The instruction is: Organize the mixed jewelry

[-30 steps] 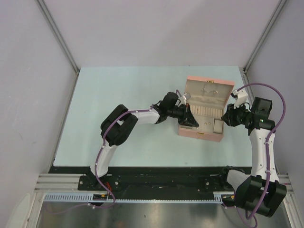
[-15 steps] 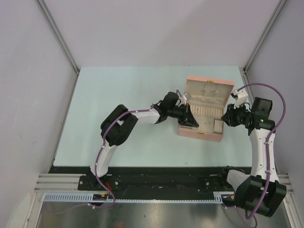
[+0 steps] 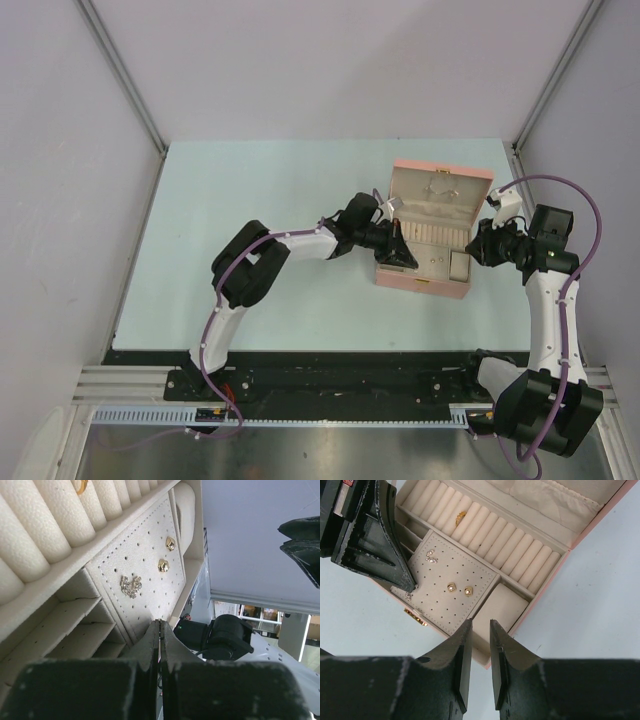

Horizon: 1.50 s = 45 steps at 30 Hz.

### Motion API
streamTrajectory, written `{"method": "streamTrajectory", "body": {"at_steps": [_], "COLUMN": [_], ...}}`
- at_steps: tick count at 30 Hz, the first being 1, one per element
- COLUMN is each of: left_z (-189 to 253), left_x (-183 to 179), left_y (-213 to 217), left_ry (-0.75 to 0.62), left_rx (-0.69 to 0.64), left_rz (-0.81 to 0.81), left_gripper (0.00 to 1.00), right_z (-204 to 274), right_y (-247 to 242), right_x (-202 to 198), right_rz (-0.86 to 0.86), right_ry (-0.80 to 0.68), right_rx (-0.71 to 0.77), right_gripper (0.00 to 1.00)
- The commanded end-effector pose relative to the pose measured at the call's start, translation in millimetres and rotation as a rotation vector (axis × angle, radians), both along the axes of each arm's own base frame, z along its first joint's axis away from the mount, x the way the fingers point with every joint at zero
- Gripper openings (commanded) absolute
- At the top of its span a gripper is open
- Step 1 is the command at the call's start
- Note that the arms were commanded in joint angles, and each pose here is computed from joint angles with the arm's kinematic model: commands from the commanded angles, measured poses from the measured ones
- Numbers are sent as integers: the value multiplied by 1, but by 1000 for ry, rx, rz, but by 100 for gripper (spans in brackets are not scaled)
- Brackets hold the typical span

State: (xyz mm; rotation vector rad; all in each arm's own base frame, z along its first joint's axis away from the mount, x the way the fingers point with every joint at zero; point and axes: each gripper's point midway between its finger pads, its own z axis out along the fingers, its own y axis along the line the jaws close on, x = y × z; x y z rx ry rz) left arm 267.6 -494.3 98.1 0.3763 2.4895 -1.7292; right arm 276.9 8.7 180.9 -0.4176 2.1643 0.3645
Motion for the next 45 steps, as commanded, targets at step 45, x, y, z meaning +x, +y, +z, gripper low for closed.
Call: {"method": "streamTrajectory", "body": {"at_steps": [45], "left_z": [38], "left_x": [21], "left_y": [18], "left_ry": [-146], "left_rx": [51], "left_rz": [7], "left_gripper": [29], "right_z": [7], "right_y": [1], "right_x": [0], "right_rz": [8], "right_ry": [-28], "right_rx": [11], "right_gripper": [26]}}
